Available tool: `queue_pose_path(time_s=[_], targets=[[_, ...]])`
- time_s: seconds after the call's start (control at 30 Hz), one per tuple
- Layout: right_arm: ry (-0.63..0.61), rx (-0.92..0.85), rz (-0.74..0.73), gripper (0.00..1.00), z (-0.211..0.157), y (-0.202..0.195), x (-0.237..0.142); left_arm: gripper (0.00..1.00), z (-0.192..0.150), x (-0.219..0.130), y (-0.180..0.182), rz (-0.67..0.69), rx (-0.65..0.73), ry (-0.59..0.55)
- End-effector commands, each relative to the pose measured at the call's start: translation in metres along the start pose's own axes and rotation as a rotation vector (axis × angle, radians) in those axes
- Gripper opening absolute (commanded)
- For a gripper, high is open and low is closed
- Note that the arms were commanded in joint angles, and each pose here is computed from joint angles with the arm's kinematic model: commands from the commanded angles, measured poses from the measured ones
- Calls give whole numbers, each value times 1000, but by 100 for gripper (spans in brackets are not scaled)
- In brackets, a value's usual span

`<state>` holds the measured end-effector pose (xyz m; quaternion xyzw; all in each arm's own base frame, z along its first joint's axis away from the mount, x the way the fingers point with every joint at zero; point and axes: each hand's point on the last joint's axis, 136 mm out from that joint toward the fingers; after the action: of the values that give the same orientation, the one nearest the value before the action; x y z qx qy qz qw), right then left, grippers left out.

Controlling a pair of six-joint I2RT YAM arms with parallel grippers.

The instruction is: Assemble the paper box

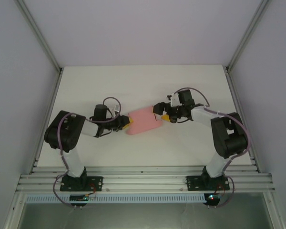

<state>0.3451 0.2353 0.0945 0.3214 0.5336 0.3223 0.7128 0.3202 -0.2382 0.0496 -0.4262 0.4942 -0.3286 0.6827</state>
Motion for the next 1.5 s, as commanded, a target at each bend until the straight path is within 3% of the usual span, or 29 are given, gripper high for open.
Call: queue_pose_path(time_s=[0.0,0.2,0.3,0.43,0.63,0.9,1.0,1.07,1.13,1.2,1.3,1.47], targets=[[58,4,57,100,-4,7,11,23,0,-1,-3,-41,31,9],[105,16,110,95,-11,11,32,23,1,-1,-4,-52,33,12],[123,26,144,85,-11,14,42,23,1,0,-3,-52,32,14],[104,77,213,80,-7,20,51,23,0,-1,-5,-55,43,16],[36,112,287,71,6,20,45,24,1,-1,-7,-46,68,27],[17,103,281,56,6,20,37,29,4,-3,-16,-49,102,27],[6,103,264,50,5,17,34,36,6,-5,-22,-52,120,21],[4,108,256,47,4,17,32,48,9,-8,-27,-50,141,10],[-1,119,250,45,4,17,29,67,13,-12,-33,-27,168,-2],[-8,146,240,40,7,15,26,75,17,-17,-38,4,206,-19],[-31,152,230,39,9,14,21,100,23,-29,-45,72,269,-59],[-63,188,142,36,12,4,9,100,37,-57,-55,233,376,-159]])
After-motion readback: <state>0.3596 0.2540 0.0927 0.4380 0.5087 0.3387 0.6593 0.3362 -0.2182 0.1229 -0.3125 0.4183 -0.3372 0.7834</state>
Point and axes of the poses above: each hand's point on the last joint's axis, 136 mm out from that joint toward the fingers, its own x axis out along the fingers, its own y axis along the line the jaws close on, z = x × y
